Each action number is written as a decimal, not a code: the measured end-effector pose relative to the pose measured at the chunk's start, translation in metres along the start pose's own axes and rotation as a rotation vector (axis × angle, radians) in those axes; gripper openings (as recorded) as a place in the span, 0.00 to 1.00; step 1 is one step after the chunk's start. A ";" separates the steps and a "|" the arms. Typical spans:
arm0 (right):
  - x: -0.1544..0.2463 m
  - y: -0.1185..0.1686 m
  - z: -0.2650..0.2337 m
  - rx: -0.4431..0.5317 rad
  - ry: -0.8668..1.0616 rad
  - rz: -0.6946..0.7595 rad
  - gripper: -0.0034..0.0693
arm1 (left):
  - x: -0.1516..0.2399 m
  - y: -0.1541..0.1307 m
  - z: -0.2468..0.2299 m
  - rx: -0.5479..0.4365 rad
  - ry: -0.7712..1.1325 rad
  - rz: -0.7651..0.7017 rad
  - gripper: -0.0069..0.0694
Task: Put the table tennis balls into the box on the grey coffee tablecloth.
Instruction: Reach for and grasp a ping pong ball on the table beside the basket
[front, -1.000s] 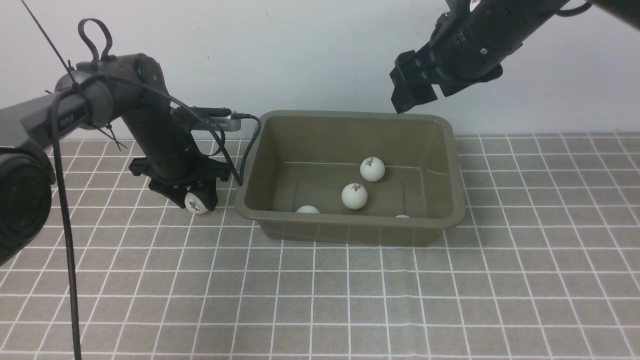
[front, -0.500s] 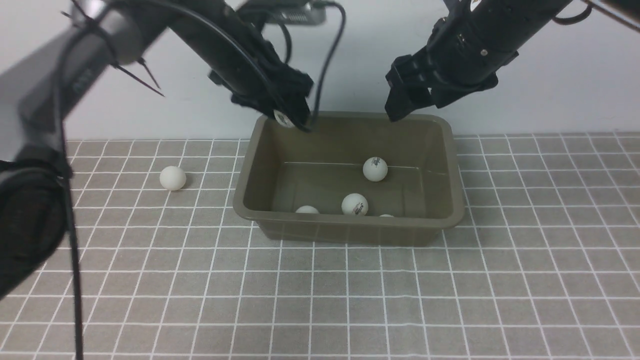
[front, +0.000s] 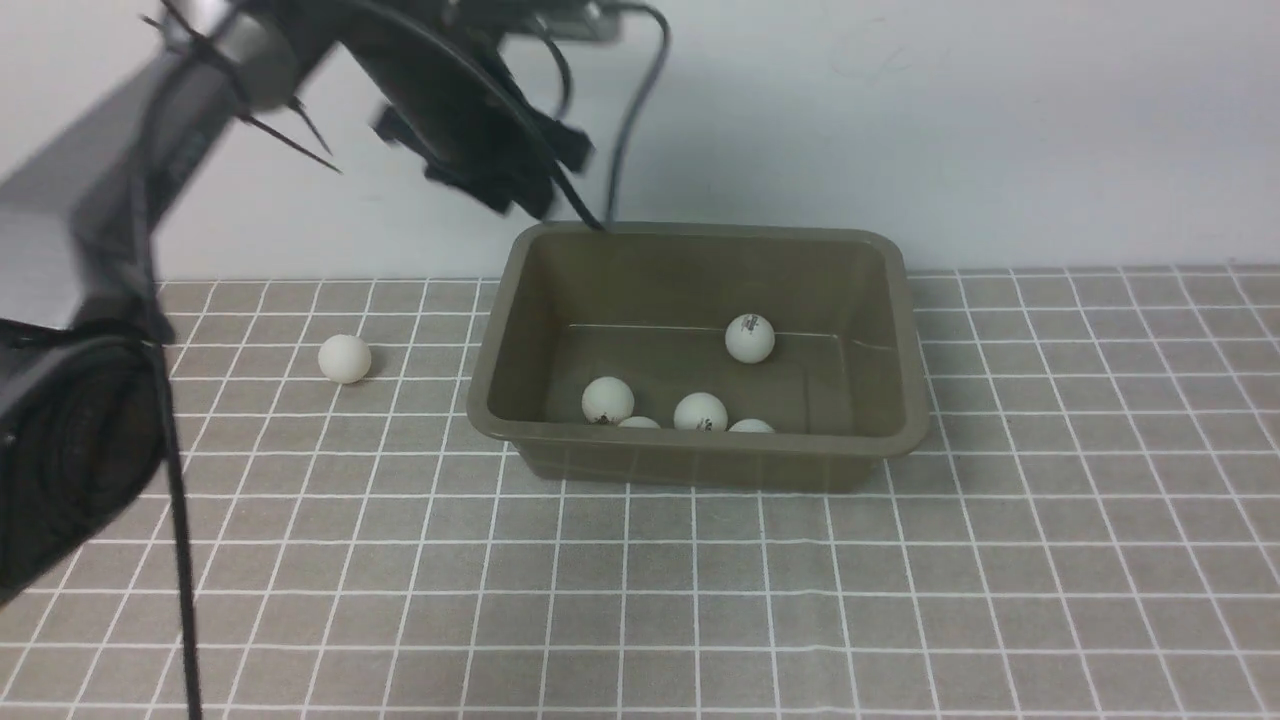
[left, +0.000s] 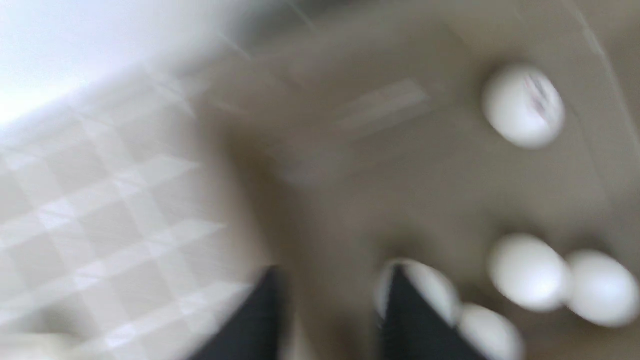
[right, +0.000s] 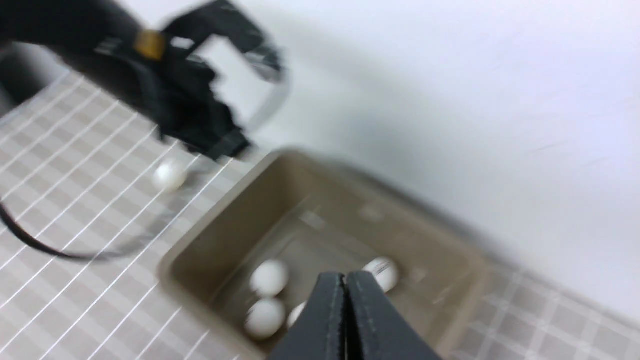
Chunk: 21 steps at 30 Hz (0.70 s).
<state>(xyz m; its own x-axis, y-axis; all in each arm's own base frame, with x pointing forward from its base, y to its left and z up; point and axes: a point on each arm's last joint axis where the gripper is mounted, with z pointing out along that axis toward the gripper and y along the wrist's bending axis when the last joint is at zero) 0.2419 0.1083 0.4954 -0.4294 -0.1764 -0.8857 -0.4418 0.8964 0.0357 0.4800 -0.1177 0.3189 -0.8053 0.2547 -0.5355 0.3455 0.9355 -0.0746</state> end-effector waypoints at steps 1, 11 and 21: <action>0.006 -0.002 -0.012 0.026 -0.036 0.011 0.03 | -0.002 0.020 -0.012 -0.041 -0.027 -0.034 0.15; 0.064 -0.009 -0.027 0.105 -0.155 0.118 0.03 | 0.028 0.125 0.017 -0.067 0.044 -0.241 0.16; 0.073 -0.009 -0.021 0.106 -0.132 0.124 0.03 | 0.058 0.125 0.080 -0.079 0.227 -0.280 0.70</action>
<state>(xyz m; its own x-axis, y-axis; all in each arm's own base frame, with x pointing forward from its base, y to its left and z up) 0.1986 0.0788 0.4403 -0.3652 -0.0139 -0.9308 -0.3037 0.9470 0.1050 0.5152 -0.0053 0.2110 -0.9528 0.0258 -0.3025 0.0656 0.9904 -0.1220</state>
